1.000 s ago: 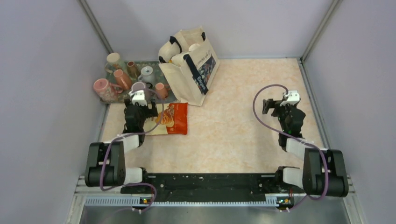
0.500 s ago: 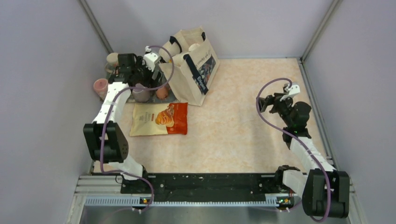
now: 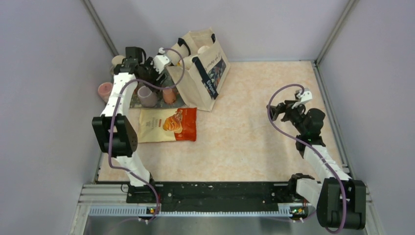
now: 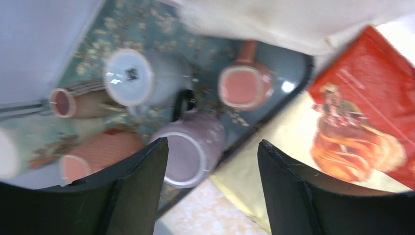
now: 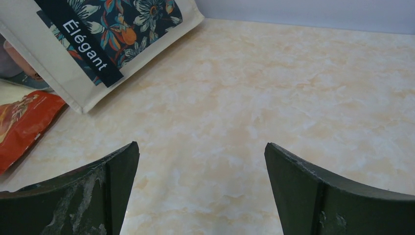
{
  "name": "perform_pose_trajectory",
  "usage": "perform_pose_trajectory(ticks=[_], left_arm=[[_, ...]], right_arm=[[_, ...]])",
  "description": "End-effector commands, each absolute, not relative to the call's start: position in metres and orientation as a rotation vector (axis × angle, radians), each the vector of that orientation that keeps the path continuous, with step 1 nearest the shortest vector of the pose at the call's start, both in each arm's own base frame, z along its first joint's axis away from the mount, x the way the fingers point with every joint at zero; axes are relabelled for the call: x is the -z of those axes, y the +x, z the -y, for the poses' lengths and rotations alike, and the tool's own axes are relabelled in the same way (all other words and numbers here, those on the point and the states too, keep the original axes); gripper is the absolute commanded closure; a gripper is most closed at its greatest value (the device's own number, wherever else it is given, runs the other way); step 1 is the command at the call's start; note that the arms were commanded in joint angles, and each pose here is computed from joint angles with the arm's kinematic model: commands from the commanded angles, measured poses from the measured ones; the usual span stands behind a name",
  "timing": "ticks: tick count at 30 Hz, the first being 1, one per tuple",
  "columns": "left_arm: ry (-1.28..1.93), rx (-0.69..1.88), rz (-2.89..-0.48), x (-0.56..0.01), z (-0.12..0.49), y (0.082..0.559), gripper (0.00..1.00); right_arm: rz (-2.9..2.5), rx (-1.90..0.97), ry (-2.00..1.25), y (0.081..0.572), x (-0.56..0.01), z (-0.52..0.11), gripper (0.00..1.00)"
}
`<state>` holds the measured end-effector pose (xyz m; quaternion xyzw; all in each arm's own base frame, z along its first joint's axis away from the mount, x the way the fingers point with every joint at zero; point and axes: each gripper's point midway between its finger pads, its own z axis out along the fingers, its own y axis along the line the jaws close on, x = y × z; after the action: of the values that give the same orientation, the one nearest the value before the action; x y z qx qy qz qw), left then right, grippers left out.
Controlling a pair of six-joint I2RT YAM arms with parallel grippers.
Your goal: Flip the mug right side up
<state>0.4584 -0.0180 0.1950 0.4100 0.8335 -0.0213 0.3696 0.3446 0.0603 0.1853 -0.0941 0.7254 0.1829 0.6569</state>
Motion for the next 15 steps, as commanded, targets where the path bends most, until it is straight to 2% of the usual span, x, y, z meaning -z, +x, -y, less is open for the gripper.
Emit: perform_pose_trajectory(ticks=[1, 8, 15], left_arm=[[1.018, -0.053, -2.204, -0.198, -0.006, 0.486, 0.31], [0.997, -0.094, -2.357, -0.167, -0.024, 0.505, 0.41], [0.933, -0.189, -2.397, -0.151, -0.039, 0.525, 0.44]], right_arm=[[-1.589, -0.428, -0.263, 0.344, -0.198, -0.069, 0.01], [-1.571, -0.414, -0.266, 0.342, -0.202, -0.068, 0.01], [-1.567, -0.413, -0.265, 0.342, -0.201, -0.068, 0.01]])
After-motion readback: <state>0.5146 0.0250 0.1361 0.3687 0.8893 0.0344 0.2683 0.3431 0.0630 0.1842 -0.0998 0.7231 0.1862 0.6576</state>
